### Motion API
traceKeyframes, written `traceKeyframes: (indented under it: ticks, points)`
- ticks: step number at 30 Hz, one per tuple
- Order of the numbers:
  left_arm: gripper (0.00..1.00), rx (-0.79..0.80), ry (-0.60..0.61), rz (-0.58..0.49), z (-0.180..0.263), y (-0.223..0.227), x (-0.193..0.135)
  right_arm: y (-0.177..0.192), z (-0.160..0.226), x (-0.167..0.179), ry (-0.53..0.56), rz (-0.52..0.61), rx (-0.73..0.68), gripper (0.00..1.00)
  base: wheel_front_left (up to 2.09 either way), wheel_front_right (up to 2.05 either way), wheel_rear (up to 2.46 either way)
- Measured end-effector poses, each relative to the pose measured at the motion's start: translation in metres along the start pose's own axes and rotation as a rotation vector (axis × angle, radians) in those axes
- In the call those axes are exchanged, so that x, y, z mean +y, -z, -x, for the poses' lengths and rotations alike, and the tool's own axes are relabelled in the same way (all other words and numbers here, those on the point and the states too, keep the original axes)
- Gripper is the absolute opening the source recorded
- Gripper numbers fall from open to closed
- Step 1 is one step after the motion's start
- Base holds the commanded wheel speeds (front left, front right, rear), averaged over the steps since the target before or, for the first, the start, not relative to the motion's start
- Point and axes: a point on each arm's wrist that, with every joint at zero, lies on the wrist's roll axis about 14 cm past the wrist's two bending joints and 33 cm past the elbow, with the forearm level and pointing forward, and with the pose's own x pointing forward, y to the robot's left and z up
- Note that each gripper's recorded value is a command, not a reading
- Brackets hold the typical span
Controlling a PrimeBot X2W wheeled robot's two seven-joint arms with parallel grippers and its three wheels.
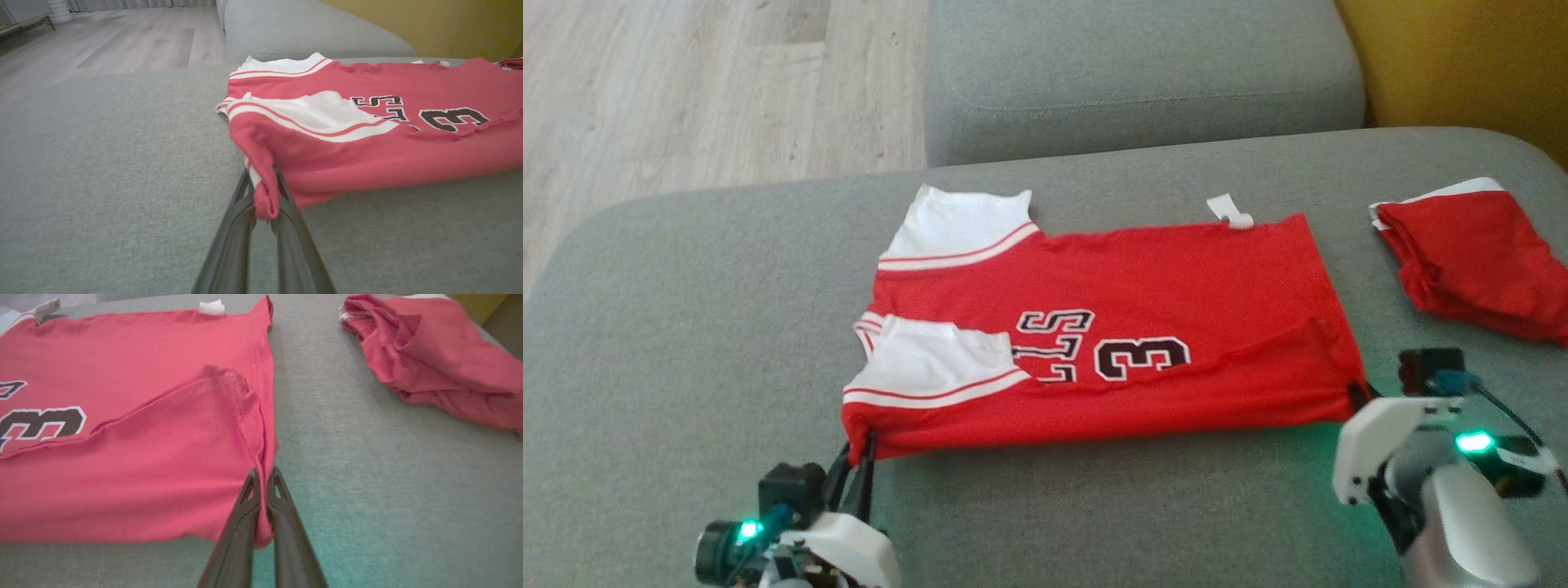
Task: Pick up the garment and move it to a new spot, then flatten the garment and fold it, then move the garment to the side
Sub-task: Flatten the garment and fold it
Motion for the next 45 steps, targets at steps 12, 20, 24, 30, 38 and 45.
traceKeyframes:
  ticks: [12, 20, 24, 30, 38, 45]
  points:
    - [1.00, 0.000, 0.005, 0.006, 0.006, -0.009, -0.015, -0.013, 0.032, -0.024, 0.046, -0.150, -0.126, 1.00, 0.00, 0.00, 0.00]
    - [1.00, -0.286, -0.030, 0.068, -0.008, -0.079, -0.005, -0.083, 0.048, -0.016, -0.001, -0.212, -0.502, 1.00, 0.00, 0.00, 0.00]
    - [1.00, -0.434, -0.008, 0.112, -0.014, -0.125, -0.011, -0.096, 0.056, -0.005, -0.037, -0.239, -0.625, 1.00, 0.00, 0.00, 0.00]
    - [1.00, -0.476, 0.051, 0.111, -0.024, -0.138, -0.021, -0.081, 0.048, 0.001, -0.045, -0.242, -0.613, 1.00, 0.00, 0.00, 0.00]
    - [1.00, -0.391, 0.189, -0.050, -0.091, -0.162, -0.026, -0.101, 0.030, -0.005, -0.040, -0.272, -0.650, 1.00, 0.00, 0.00, 0.00]
    - [1.00, -0.030, 0.246, -0.256, -0.181, -0.149, -0.015, -0.098, 0.007, -0.010, -0.035, -0.298, -0.621, 1.00, 0.00, 0.00, 0.00]
